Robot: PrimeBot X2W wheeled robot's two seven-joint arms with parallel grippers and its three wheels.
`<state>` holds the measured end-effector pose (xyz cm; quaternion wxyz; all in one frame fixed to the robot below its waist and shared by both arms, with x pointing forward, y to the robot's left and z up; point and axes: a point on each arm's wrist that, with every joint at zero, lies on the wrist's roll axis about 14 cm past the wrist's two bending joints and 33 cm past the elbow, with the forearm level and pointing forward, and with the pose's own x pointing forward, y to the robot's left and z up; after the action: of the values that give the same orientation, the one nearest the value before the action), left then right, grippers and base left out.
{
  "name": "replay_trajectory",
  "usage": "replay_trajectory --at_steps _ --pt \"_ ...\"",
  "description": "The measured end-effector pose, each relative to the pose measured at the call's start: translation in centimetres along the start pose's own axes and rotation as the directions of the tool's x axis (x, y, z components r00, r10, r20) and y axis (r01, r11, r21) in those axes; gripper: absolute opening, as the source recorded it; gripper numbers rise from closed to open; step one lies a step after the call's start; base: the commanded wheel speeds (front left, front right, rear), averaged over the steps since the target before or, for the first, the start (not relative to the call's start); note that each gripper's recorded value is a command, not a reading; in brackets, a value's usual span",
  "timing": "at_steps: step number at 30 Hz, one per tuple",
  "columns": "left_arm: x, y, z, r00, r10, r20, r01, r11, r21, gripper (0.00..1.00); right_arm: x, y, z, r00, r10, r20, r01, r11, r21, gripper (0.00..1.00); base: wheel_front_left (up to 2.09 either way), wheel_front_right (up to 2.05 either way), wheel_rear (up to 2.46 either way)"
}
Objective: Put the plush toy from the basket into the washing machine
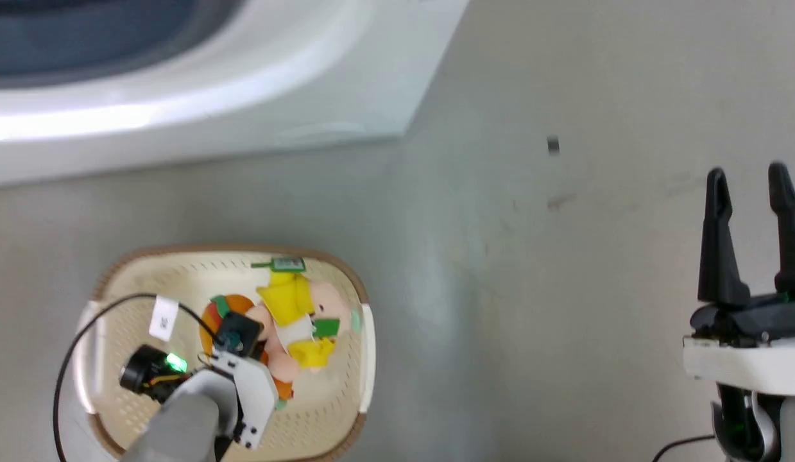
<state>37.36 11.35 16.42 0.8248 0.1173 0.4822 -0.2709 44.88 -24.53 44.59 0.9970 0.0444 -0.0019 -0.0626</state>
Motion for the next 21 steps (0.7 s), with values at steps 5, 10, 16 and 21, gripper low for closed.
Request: replay_trajectory --at_steps 5,10,16,21 --pt "-3.5 0.4 2.8 0.991 0.057 0.119 -0.056 0.998 -0.012 0.00 -1.5 0.4 2.7 0.999 0.009 0.051 -0.010 1.000 0.025 1.00 0.00 0.00 0.00" --pt "-8.3 1.1 6.1 0.943 0.147 0.299 -0.135 0.989 -0.059 0.00 -3.5 1.7 5.5 0.993 0.045 0.110 -0.050 0.998 0.042 1.00 0.00 0.00 0.00" --pt "-13.1 1.2 7.7 0.873 0.224 0.433 -0.192 0.974 -0.117 0.00 -5.3 2.7 7.4 0.985 0.076 0.152 -0.085 0.995 0.049 1.00 0.00 0.00 0.00" --pt "-17.0 1.2 9.1 0.793 0.282 0.540 -0.226 0.959 -0.170 0.00 -6.6 3.4 8.8 0.978 0.100 0.185 -0.112 0.992 0.054 1.00 0.00 0.00 0.00"
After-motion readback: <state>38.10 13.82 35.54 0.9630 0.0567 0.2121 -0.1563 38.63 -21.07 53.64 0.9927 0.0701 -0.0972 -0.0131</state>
